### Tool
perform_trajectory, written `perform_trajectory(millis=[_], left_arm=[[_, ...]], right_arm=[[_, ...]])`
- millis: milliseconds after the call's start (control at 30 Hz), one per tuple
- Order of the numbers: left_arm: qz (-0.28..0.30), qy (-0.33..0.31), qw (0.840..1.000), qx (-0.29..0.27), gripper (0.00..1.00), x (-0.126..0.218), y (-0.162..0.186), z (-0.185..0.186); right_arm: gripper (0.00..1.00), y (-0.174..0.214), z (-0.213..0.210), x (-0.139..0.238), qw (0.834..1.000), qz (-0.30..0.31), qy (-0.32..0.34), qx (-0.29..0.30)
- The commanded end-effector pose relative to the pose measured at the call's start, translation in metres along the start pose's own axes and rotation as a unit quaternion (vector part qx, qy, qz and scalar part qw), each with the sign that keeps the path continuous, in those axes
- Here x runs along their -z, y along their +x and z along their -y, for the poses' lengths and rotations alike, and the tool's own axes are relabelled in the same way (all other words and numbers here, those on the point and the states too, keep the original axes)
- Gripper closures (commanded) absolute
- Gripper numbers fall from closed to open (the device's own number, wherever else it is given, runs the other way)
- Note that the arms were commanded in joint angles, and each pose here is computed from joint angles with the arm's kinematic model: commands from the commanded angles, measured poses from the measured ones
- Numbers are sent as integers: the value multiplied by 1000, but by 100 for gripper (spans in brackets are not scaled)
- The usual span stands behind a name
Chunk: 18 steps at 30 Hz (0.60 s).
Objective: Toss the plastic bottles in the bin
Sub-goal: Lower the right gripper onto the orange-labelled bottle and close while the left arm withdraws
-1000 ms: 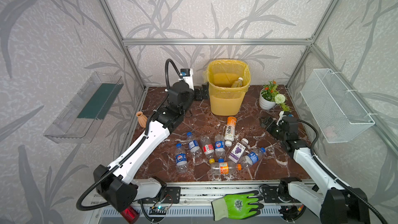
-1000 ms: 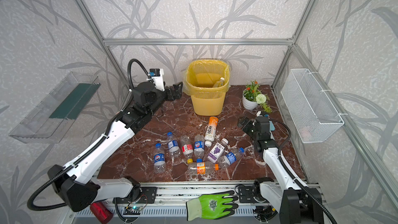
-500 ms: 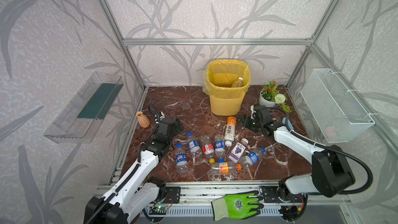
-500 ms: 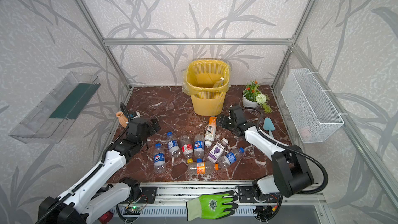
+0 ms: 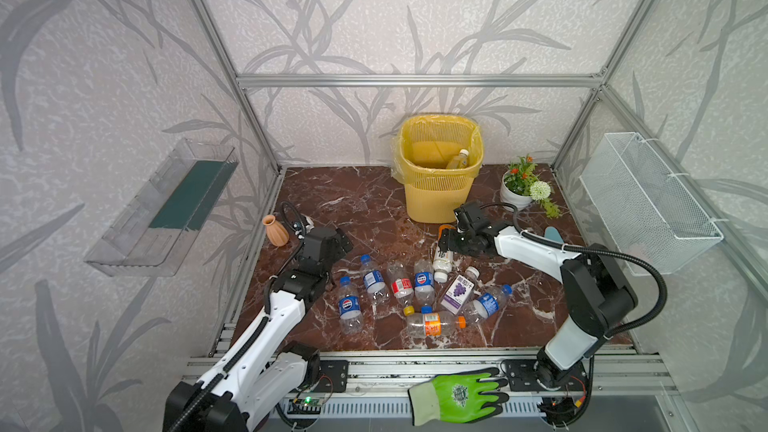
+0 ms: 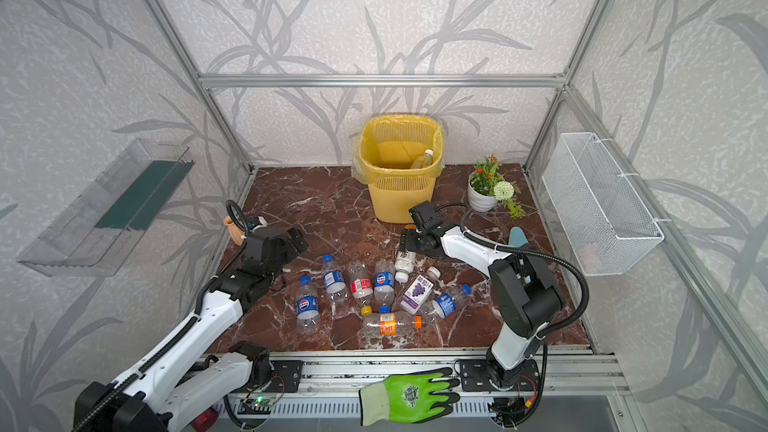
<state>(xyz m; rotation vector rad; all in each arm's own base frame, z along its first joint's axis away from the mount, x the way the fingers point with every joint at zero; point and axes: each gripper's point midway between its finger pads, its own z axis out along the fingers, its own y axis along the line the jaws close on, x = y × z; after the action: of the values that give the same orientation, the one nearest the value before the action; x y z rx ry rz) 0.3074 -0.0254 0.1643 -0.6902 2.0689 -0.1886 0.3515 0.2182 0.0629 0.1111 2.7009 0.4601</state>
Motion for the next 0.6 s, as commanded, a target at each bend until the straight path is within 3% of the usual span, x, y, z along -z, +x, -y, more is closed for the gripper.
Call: perform_trajectory(millis=[0,200,433,567], left_arm=[[6,-1,1000,11,1,-1,-4,0],[6,0,1000,12,1,-1,-5,-1],[2,1,1000,12,1,-1,-3,-2],[3,2,1000,14,1,-1,-4,-2]], right_arm=[[20,6,3,-7,999,-23,21,11],[23,11,-1,-18,999,-38,20,11],[36,15,0,-29,998,-51,20,5],[38,13,-4,-30,999,-47,11,4]])
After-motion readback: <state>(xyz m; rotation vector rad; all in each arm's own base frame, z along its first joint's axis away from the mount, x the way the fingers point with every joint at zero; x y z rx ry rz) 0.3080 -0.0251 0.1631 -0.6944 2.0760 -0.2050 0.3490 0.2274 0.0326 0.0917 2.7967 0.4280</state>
